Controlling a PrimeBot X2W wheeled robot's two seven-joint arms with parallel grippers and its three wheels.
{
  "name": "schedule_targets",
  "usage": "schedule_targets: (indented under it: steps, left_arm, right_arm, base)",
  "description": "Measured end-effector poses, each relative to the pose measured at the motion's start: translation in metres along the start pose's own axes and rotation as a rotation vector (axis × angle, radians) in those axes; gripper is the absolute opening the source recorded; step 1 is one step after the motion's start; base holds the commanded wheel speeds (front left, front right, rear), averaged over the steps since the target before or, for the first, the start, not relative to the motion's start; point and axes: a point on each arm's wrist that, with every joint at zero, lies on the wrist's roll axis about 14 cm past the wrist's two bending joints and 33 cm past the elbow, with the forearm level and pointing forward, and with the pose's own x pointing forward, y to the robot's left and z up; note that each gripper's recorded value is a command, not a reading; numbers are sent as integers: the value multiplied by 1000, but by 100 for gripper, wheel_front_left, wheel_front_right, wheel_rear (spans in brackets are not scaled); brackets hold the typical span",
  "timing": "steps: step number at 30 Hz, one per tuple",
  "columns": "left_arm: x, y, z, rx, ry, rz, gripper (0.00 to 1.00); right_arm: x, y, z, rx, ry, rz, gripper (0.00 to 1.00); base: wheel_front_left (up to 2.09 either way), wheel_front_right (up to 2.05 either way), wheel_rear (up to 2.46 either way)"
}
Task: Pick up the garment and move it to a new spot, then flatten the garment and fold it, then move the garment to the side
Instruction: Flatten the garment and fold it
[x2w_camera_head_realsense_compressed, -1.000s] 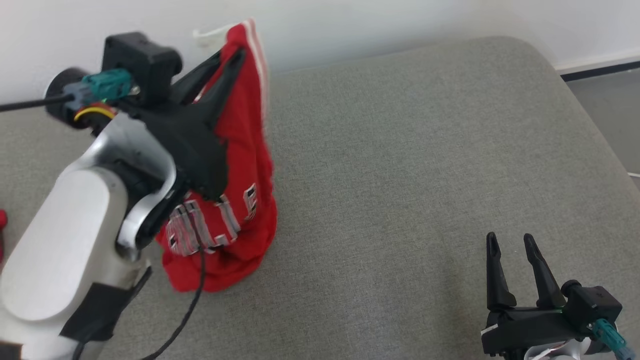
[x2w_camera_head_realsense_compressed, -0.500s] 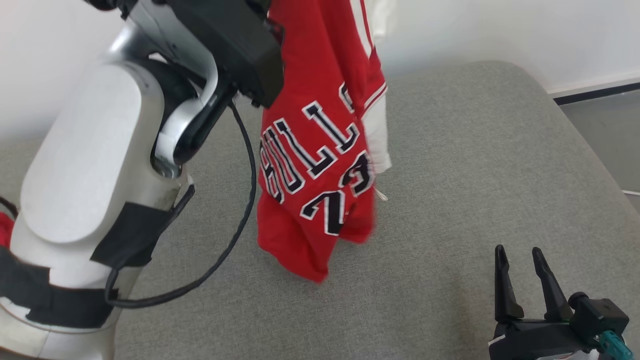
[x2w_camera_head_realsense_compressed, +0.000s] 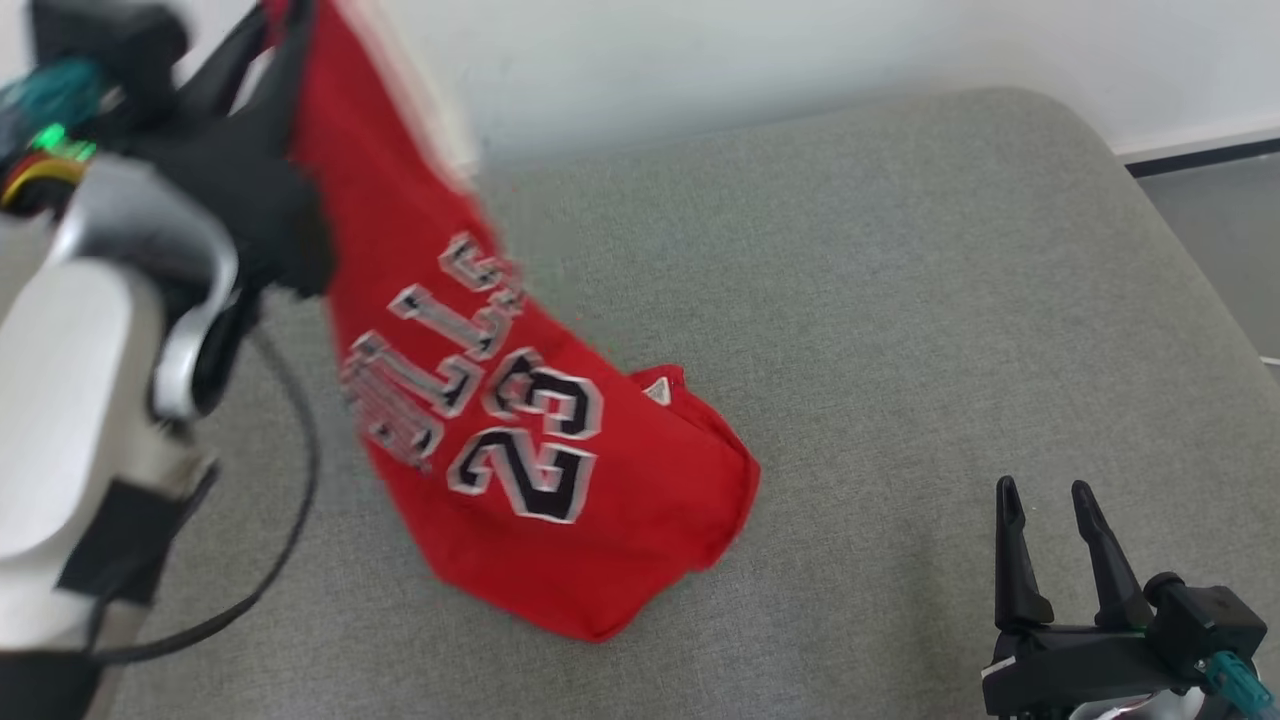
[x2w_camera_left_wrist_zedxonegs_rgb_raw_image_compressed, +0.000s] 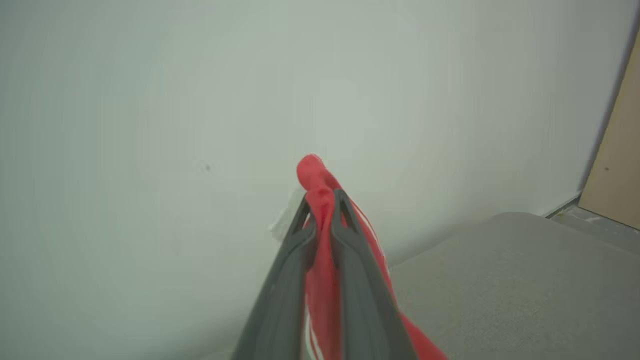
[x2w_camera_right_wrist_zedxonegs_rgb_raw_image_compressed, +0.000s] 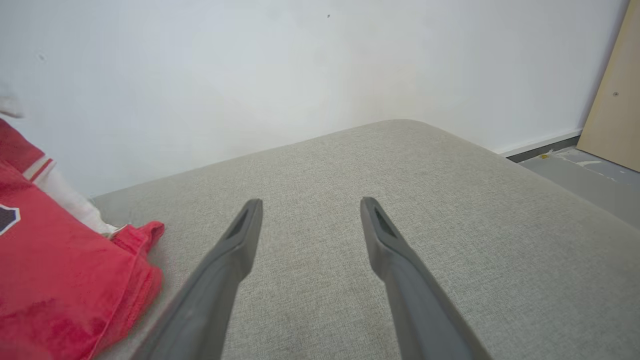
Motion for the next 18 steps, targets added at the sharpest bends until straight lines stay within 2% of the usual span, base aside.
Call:
schedule_targets:
  steps: [7,14,18]
  left_arm:
    - [-52,84,-97,0,193,241,0]
    - [-95,104,-160,-71,324,341,0]
    - [-111,108,-180,-76,363,367,0]
  right_arm:
    - [6,-3,-6,-16,19,-8,100]
    - [12,0,-8,-27,27,2,100]
    - [14,4,-10,-29,31,13,100]
  base:
    - [0,0,0]
    - [0,0,0]
    - [0,0,0]
